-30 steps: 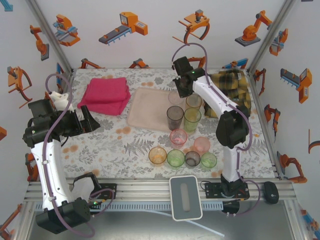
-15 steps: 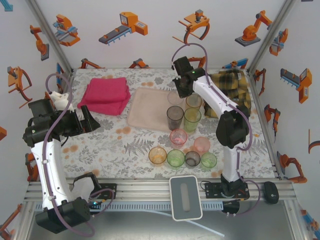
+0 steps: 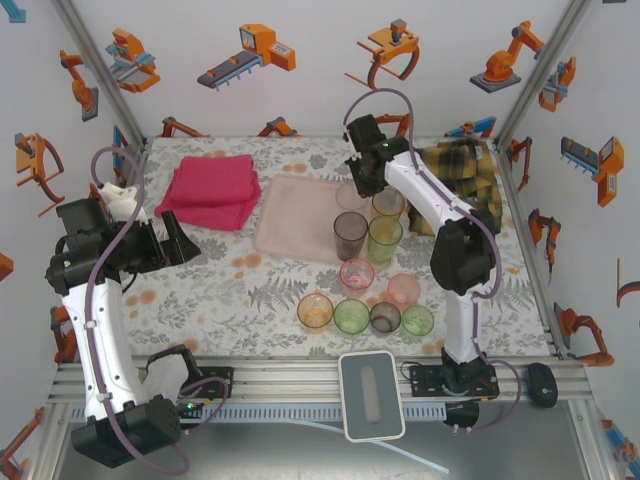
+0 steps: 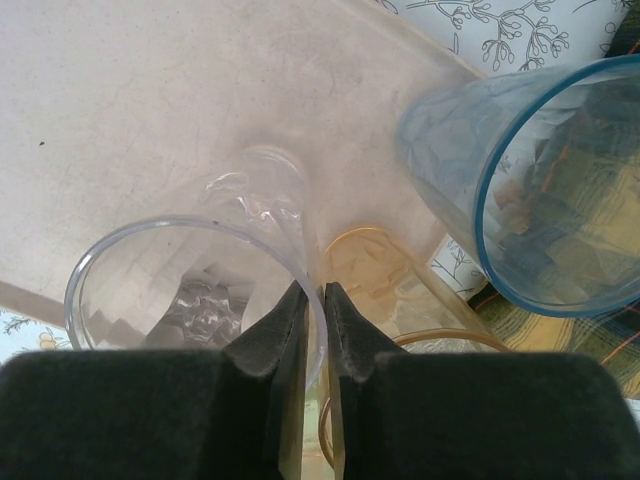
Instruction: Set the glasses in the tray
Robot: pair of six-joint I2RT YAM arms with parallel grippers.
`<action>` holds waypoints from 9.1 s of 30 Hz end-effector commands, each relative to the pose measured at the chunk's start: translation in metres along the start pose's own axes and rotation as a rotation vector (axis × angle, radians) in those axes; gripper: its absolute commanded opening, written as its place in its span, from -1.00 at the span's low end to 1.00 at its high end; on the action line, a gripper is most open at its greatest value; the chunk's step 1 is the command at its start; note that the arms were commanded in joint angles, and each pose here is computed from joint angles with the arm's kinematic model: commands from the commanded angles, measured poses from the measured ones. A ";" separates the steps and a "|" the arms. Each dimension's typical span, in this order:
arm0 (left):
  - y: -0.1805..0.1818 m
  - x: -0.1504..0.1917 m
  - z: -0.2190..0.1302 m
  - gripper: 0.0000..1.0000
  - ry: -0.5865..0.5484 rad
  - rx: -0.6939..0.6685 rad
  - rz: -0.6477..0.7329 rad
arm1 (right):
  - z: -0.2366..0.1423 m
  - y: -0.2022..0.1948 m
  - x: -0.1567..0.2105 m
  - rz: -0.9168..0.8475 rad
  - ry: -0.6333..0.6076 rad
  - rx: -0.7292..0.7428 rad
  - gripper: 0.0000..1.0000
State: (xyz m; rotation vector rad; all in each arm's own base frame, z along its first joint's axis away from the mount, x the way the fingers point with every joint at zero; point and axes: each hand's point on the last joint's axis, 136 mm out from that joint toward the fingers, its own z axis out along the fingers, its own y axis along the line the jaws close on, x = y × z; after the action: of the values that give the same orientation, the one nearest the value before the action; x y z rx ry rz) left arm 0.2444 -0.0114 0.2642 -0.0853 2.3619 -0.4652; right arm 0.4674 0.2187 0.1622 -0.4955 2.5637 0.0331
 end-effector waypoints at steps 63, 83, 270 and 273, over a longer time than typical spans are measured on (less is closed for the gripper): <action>-0.104 -0.052 0.270 0.80 0.406 0.053 0.502 | -0.229 -0.057 0.122 0.326 -0.189 0.082 -0.31; -0.101 -0.012 0.328 0.15 0.520 0.016 0.532 | -0.213 -0.061 0.148 0.334 -0.169 0.114 -0.31; -0.080 0.039 0.285 -0.45 0.573 -0.143 0.666 | -0.112 -0.104 0.168 0.589 -0.121 0.027 -0.27; -0.088 0.020 0.275 -0.28 0.520 -0.140 0.685 | -0.117 -0.104 0.166 0.586 -0.128 0.026 -0.27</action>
State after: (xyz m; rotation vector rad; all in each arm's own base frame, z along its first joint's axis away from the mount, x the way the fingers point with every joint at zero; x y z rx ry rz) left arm 0.4072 -0.1803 0.0590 0.7937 2.7731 0.0229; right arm 0.3174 0.0547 0.1744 0.2635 2.5058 0.2366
